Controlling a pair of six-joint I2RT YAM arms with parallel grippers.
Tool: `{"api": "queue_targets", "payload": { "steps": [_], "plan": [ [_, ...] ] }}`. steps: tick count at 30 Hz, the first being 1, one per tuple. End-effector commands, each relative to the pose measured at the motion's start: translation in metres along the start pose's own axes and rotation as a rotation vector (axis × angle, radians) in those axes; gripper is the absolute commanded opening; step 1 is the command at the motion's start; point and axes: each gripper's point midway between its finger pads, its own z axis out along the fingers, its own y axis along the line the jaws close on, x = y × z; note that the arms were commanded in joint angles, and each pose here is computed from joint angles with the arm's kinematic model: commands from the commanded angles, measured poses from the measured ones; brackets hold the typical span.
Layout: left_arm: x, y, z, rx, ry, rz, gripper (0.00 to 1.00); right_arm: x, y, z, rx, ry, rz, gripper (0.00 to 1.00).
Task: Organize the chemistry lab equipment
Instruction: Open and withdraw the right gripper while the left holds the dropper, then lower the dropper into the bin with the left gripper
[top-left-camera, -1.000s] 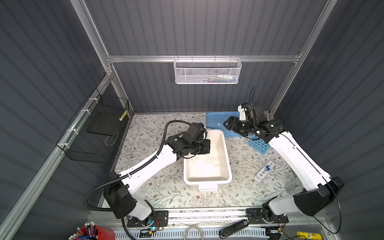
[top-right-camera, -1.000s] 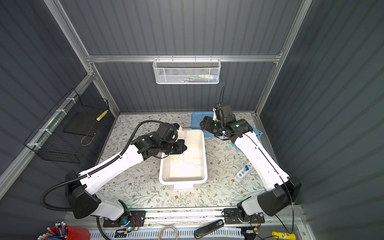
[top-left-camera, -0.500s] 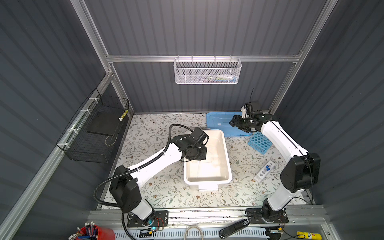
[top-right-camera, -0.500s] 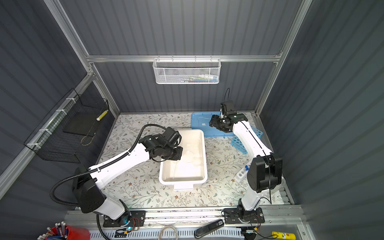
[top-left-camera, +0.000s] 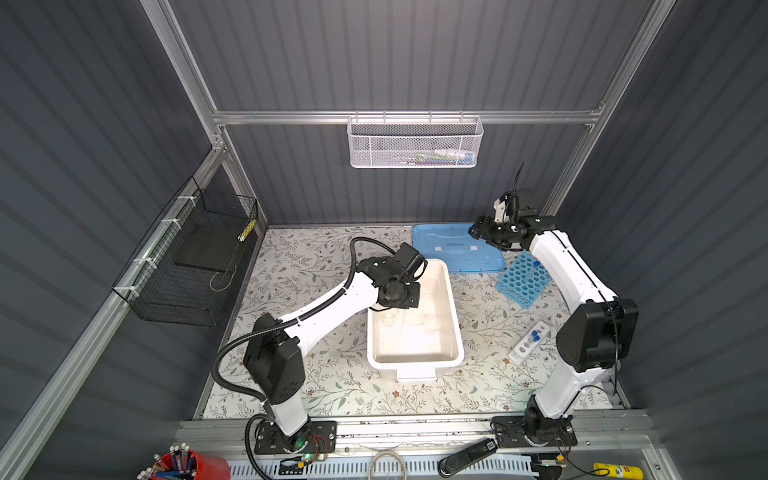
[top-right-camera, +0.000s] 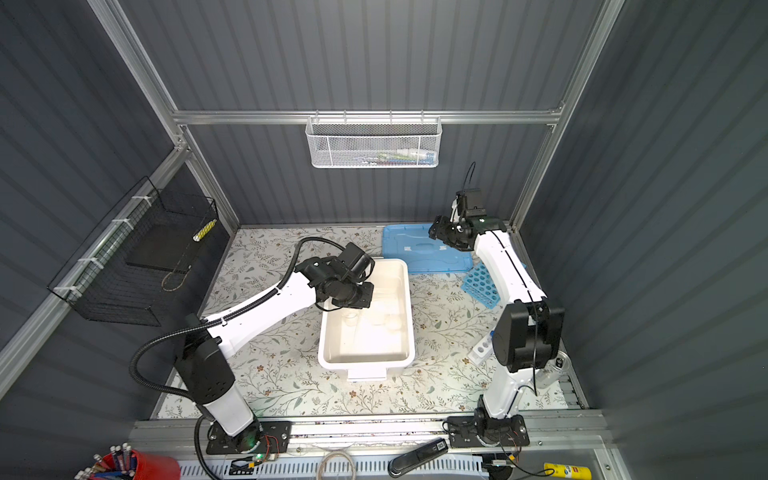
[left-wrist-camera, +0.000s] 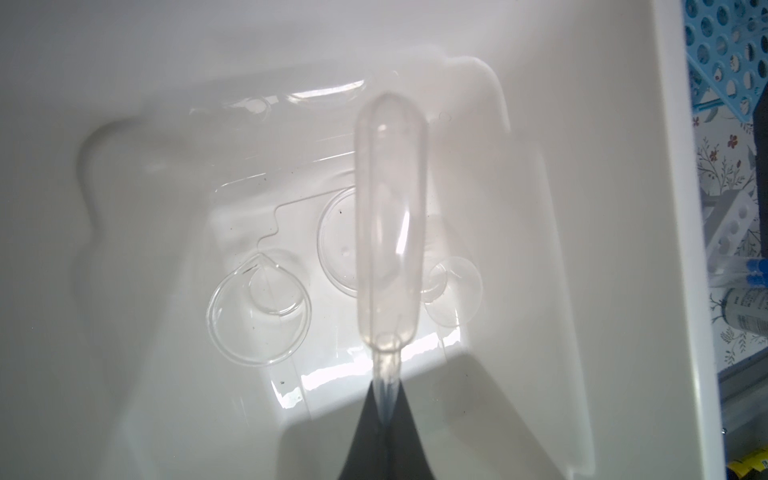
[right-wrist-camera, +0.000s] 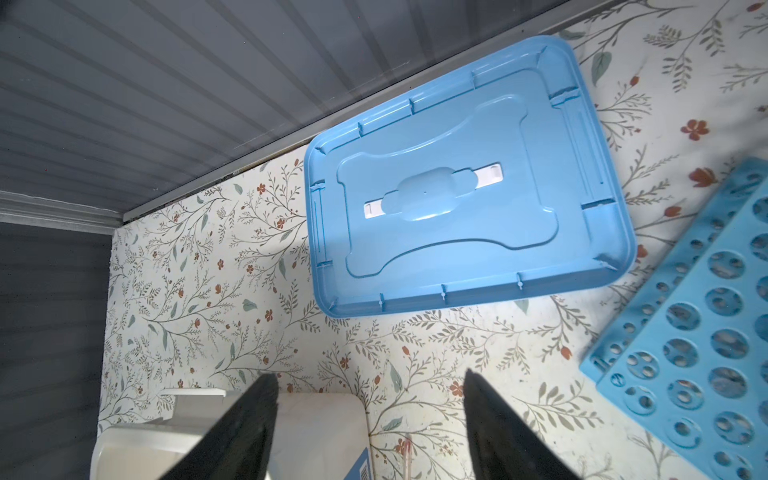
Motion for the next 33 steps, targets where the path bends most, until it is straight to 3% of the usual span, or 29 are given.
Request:
{"api": "queue_targets", "payload": {
  "steps": [1, 10, 18, 24, 33],
  "plan": [
    [-0.008, -0.003, 0.005, 0.019, 0.007, -0.009, 0.02, 0.005, 0.002, -0.002, -0.007, 0.053, -0.015, 0.72],
    [-0.01, 0.007, 0.006, -0.026, -0.018, -0.019, 0.03, 0.003, 0.015, -0.017, -0.083, 0.013, -0.005, 0.72],
    [0.001, 0.014, 0.015, -0.054, 0.011, -0.065, 0.03, 0.0, 0.017, -0.016, -0.079, 0.053, -0.055, 0.72],
    [0.004, 0.014, 0.017, -0.067, 0.046, -0.064, 0.03, 0.01, 0.013, -0.015, -0.093, 0.066, -0.02, 0.72],
    [0.01, 0.024, 0.007, -0.086, 0.016, -0.125, 0.03, 0.013, 0.021, -0.021, -0.136, 0.078, -0.039, 0.72]
  ]
}}
